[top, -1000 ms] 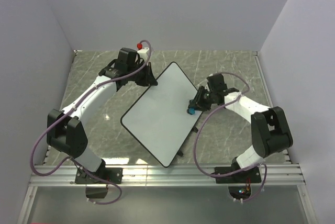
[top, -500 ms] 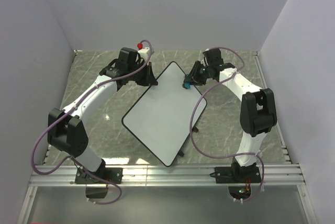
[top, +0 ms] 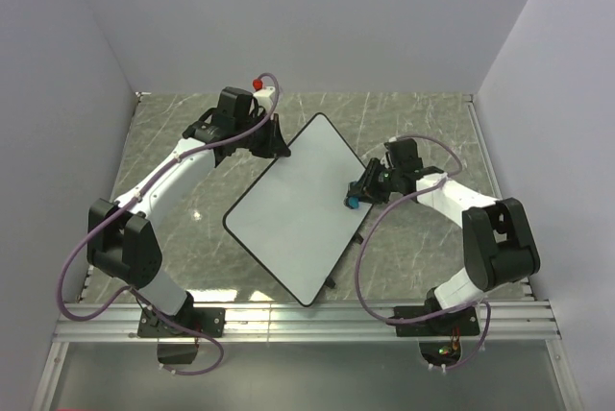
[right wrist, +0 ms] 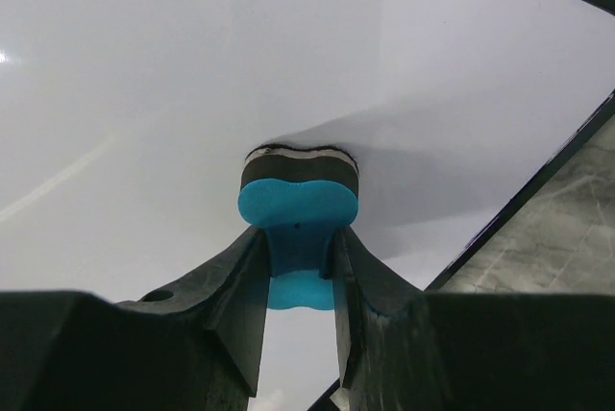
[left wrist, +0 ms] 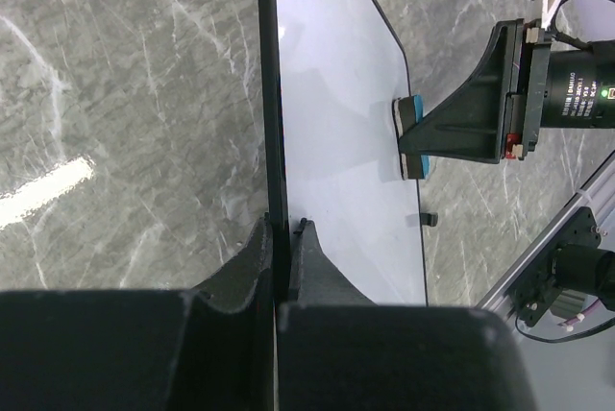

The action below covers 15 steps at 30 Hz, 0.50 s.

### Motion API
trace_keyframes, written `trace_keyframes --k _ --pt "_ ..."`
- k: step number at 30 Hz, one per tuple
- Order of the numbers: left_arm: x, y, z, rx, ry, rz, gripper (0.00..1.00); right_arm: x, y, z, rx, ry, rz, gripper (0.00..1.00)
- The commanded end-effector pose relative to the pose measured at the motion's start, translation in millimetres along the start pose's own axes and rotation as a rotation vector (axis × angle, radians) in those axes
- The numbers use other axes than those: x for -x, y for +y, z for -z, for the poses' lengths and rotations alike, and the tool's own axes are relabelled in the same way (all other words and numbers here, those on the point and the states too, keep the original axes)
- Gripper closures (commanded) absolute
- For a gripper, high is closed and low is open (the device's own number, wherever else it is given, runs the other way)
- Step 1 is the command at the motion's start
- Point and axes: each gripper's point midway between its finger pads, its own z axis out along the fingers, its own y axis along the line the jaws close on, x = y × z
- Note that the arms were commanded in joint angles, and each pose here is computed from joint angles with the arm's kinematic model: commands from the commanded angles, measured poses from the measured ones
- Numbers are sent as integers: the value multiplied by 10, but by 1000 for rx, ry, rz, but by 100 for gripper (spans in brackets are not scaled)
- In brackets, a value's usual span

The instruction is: Erase the whiteboard

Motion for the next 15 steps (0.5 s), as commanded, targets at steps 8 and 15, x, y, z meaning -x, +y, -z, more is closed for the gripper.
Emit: trace_keyframes --k 8,15 --pt "47 -219 -59 -80 5 -90 100 -344 1076 -57 155 85 219 100" --pt "122 -209 -58 -62 3 -88 100 -771 1065 -168 132 190 274 100"
